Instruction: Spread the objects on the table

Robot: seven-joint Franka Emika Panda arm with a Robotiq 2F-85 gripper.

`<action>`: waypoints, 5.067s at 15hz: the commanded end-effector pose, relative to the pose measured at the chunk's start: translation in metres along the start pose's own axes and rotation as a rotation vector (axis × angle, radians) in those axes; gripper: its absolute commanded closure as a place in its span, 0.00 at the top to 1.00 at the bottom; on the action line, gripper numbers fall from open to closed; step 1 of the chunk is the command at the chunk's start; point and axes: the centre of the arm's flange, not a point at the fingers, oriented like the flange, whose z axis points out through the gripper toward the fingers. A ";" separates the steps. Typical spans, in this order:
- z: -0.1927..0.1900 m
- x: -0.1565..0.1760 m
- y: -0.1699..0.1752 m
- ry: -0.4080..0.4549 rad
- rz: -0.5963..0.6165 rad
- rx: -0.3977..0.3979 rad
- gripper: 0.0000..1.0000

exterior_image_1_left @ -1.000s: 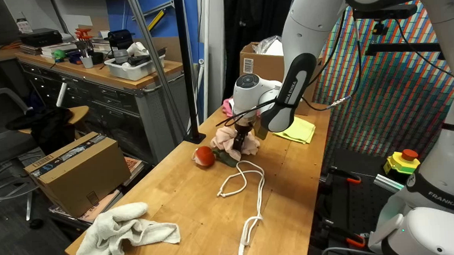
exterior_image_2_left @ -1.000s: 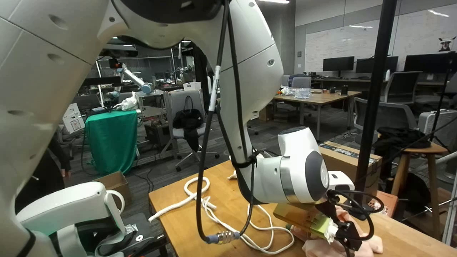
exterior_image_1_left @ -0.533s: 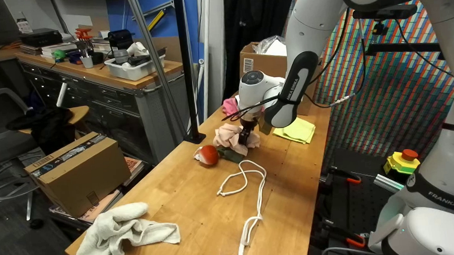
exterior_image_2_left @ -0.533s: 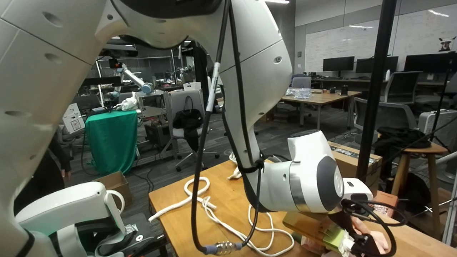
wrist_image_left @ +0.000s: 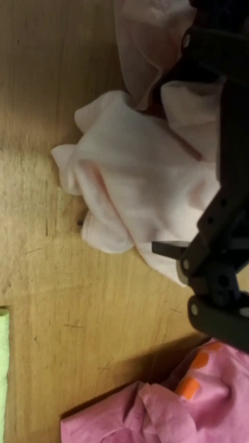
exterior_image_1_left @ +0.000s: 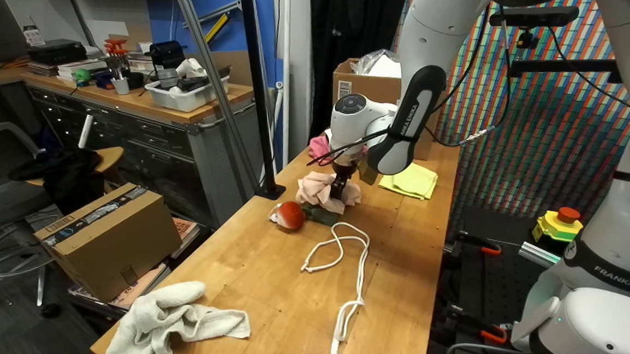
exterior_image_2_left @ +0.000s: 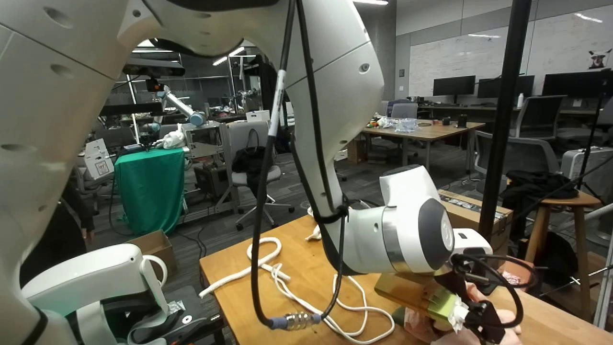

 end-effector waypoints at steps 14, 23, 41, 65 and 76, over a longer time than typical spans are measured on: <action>-0.152 0.020 -0.168 -0.004 -0.374 -0.080 1.00; -0.166 0.050 -0.220 0.057 -0.507 -0.060 1.00; -0.094 0.126 -0.209 -0.009 -0.529 -0.120 1.00; -0.038 0.142 -0.173 -0.137 -0.474 -0.099 0.27; -0.056 0.137 -0.201 -0.116 -0.519 -0.022 0.04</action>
